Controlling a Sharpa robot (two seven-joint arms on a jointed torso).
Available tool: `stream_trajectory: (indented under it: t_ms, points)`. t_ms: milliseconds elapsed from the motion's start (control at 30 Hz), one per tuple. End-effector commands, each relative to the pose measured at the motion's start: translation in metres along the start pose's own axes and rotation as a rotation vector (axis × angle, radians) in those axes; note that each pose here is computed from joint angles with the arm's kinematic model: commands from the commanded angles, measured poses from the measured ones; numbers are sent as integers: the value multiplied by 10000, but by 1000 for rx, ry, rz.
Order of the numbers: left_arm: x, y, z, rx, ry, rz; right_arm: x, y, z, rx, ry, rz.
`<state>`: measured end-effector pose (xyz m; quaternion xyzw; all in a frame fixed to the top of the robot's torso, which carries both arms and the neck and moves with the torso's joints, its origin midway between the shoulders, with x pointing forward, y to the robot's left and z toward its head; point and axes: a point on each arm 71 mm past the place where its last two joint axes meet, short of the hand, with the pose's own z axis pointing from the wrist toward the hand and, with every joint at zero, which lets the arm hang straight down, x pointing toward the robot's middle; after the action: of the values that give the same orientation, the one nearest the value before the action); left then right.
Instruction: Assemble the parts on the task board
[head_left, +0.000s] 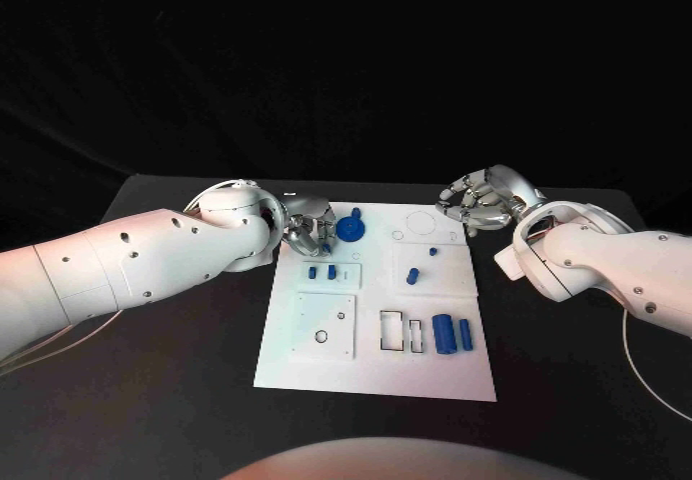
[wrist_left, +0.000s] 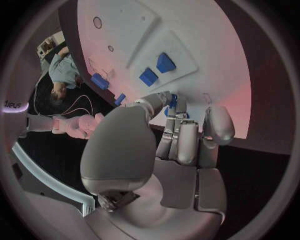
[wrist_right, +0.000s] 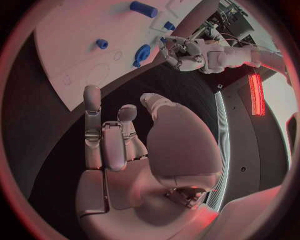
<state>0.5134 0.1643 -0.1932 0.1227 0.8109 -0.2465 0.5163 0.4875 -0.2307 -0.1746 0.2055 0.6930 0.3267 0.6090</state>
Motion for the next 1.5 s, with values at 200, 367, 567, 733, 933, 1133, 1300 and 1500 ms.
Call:
stream_trajectory:
  t_ms: [200,367,567,733,933,1133,1300,1500]
  points:
    - [29,-36,25,5,21,15,8,11,-4,-9,3,-9]
    - [42,-45,32,6,27,26,7,8,-5,-7,3,-9]
    - [48,-44,36,2,32,41,6,6,-6,-5,4,-9]
    - [49,-38,35,-5,33,44,5,5,-6,-4,4,-9]
    - [45,-29,31,-8,28,45,3,2,-6,-3,3,-9]
    - [42,-31,31,-7,22,43,5,3,-4,-4,3,-9]
    - [34,-24,29,-9,12,39,3,0,-4,-3,3,-9]
    - [27,-19,30,-13,3,36,3,1,-3,-2,3,-9]
